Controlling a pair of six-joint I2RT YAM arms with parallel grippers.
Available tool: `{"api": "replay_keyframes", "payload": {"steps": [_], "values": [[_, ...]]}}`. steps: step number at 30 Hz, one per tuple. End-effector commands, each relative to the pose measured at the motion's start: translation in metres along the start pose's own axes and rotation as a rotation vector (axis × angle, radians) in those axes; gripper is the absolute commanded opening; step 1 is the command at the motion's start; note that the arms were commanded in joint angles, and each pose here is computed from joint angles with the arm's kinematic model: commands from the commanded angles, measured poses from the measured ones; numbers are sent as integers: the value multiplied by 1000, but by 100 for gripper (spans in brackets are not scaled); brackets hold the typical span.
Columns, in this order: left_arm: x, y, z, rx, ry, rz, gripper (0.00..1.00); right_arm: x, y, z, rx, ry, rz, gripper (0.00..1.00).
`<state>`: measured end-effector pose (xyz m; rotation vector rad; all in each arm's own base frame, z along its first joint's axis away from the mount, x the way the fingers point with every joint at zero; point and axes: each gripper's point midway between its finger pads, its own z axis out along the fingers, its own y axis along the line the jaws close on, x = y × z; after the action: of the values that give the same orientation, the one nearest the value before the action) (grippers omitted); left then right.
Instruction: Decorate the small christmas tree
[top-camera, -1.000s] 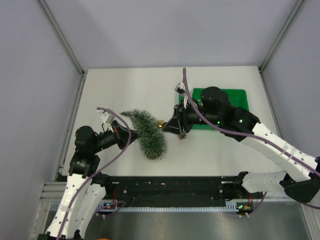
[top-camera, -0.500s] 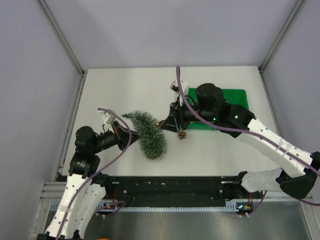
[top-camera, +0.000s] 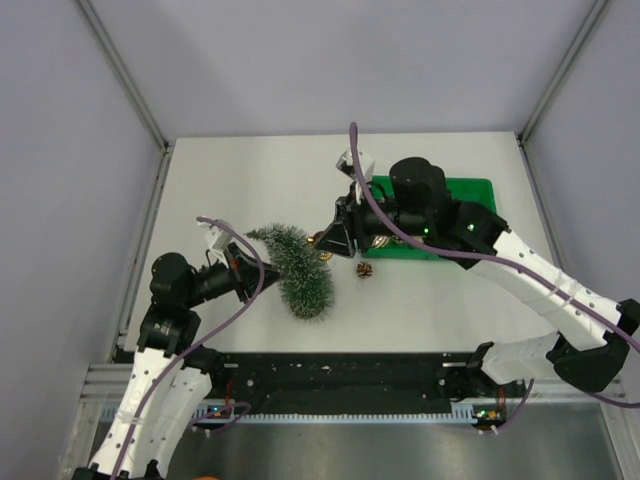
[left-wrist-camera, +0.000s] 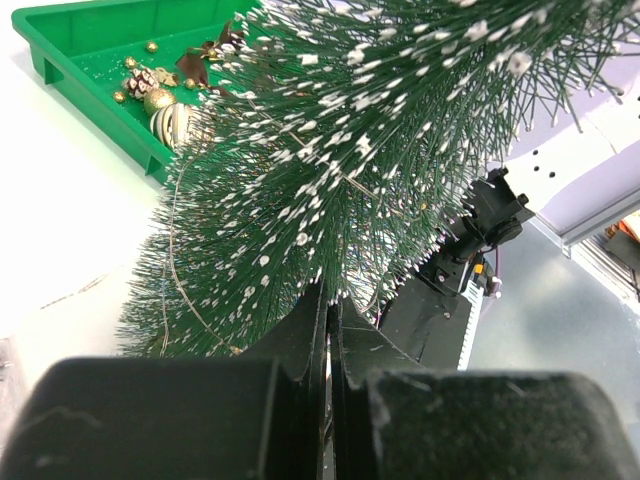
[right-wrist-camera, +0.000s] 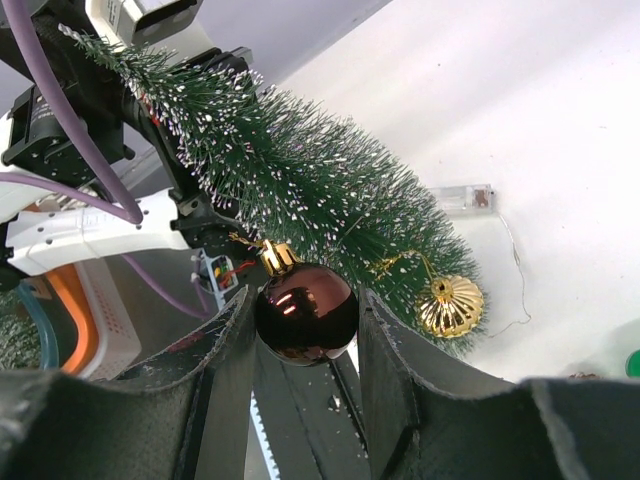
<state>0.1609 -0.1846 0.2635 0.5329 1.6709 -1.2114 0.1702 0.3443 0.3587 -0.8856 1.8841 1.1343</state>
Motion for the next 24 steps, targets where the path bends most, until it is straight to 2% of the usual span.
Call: {"api": "replay_keyframes", "payload": {"steps": [1,15,24], "values": [[-6,-7,0,35,-27,68,0,-21,19,-4,-60,-55,-43,17],[-7,-5,0,25,-38,77,0,-33,25,-14,-67,-83,-72,17],[-8,-5,-1,24,-42,82,0,-27,22,-4,-76,-53,-69,17]]}}
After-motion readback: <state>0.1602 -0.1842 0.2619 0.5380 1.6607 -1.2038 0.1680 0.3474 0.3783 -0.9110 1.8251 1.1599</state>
